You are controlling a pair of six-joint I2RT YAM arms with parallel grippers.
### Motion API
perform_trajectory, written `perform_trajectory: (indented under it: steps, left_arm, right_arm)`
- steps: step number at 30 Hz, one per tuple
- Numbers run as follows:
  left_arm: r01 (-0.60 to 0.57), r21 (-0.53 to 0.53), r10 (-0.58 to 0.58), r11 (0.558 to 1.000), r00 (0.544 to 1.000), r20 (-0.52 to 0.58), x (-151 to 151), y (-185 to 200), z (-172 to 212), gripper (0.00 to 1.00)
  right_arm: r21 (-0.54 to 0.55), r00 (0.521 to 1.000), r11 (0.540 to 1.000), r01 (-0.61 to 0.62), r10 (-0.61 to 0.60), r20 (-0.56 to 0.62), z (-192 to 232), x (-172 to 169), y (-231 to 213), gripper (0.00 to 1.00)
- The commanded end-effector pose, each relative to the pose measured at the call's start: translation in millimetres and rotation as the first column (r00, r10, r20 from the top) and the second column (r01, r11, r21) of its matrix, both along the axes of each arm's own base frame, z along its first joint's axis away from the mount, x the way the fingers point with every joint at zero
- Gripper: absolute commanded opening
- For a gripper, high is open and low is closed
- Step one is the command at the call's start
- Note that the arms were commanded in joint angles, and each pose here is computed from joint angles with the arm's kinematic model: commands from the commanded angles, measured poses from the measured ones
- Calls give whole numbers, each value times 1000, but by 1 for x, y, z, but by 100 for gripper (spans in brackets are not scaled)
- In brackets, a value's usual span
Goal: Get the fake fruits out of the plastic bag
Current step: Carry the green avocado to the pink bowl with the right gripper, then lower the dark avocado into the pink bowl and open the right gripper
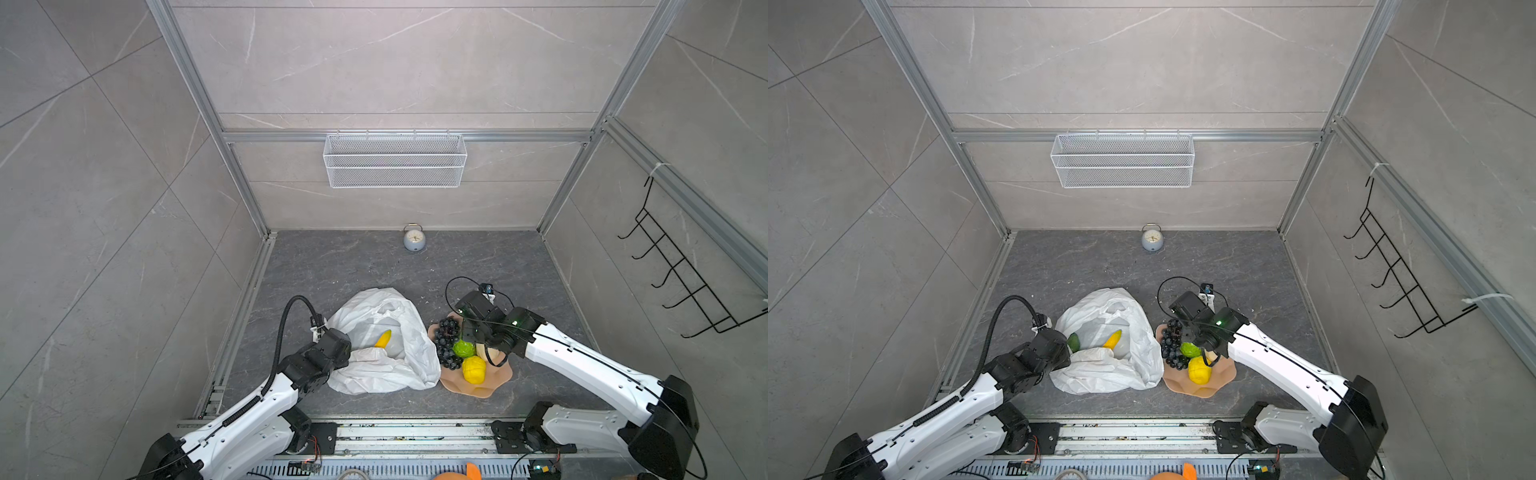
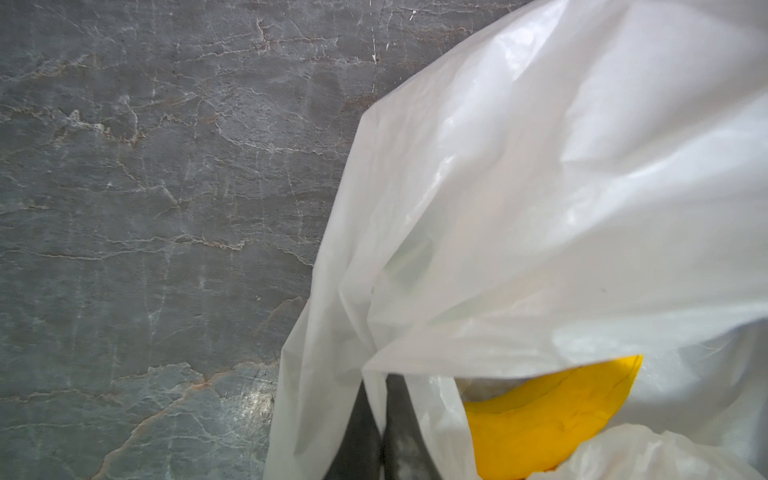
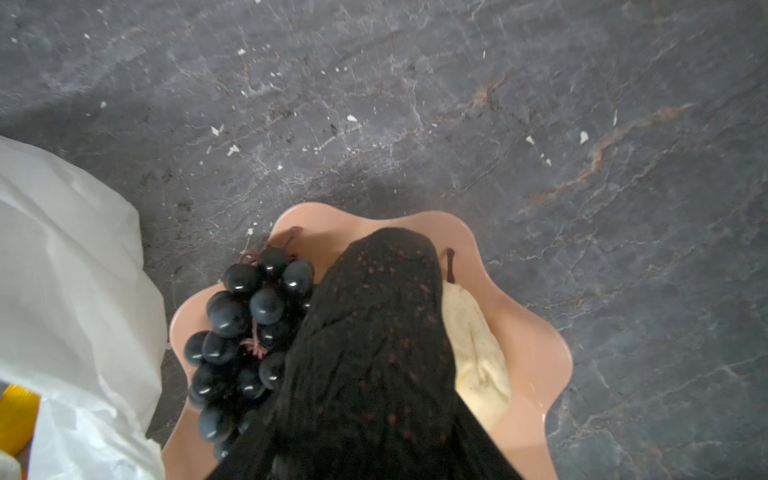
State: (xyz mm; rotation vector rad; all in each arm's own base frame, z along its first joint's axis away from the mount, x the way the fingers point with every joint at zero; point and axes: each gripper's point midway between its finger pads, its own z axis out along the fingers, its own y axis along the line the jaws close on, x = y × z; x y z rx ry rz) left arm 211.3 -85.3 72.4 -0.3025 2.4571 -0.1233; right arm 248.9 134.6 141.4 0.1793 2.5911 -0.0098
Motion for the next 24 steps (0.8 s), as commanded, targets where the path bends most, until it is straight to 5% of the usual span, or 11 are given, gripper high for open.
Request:
perform_trajectory:
  steps: [1, 24]
  left_arm:
    - [-6, 6, 6, 1000, 1000, 9, 0, 3, 3, 0]
    - [-12, -15, 12, 1000, 1000, 25, -4, 6, 4, 0]
  right_arm:
    - [21, 998, 1000, -22, 23, -52, -12, 2, 3, 51]
    - [-12, 982, 1000, -8, 6, -188, -61, 13, 1, 52]
